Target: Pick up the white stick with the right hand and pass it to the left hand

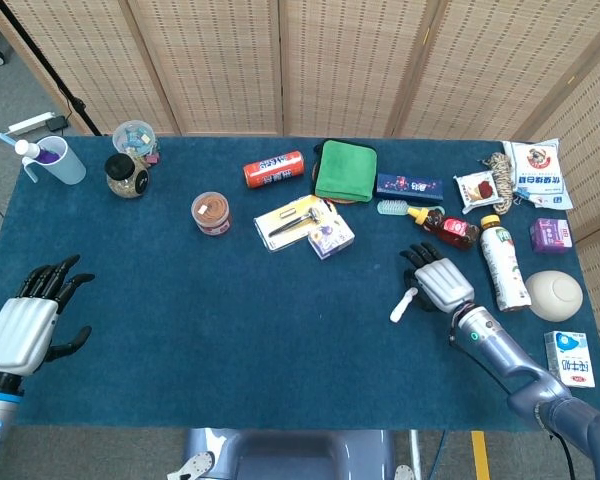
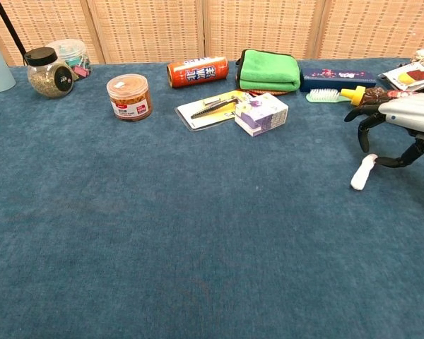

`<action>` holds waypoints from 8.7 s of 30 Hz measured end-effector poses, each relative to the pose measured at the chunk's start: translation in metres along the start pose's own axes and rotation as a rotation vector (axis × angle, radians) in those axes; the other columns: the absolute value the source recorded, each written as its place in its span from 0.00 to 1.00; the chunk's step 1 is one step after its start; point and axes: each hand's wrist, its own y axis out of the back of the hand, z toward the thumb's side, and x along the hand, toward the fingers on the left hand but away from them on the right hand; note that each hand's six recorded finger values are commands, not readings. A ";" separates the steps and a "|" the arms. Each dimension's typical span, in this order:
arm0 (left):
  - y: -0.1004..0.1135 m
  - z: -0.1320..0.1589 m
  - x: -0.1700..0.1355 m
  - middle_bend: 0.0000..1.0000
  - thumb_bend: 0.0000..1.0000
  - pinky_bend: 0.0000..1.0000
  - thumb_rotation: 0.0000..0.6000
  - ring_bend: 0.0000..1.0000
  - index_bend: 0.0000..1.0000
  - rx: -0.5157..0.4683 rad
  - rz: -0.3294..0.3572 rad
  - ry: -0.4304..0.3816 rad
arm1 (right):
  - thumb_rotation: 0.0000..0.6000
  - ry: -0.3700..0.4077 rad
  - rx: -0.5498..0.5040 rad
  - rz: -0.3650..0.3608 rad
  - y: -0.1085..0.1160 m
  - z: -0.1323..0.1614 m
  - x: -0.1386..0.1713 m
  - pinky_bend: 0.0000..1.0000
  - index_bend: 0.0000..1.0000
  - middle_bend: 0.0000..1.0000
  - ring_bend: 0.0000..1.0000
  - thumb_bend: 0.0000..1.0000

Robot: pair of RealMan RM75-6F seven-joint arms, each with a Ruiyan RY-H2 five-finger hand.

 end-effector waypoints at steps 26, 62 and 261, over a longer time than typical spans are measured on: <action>0.002 -0.001 -0.001 0.06 0.27 0.08 1.00 0.08 0.20 -0.005 0.006 0.004 | 1.00 -0.006 -0.020 0.010 -0.009 0.001 -0.003 0.00 0.46 0.13 0.00 0.39; 0.001 -0.004 0.002 0.06 0.27 0.08 1.00 0.08 0.20 -0.013 0.015 0.002 | 1.00 -0.014 -0.027 -0.006 -0.015 0.010 -0.003 0.00 0.64 0.24 0.04 0.39; -0.140 0.286 0.125 0.27 0.36 0.08 1.00 0.27 0.77 -0.057 0.116 -0.553 | 1.00 -0.067 -0.768 -0.026 0.040 0.162 -0.008 0.00 0.71 0.28 0.13 0.39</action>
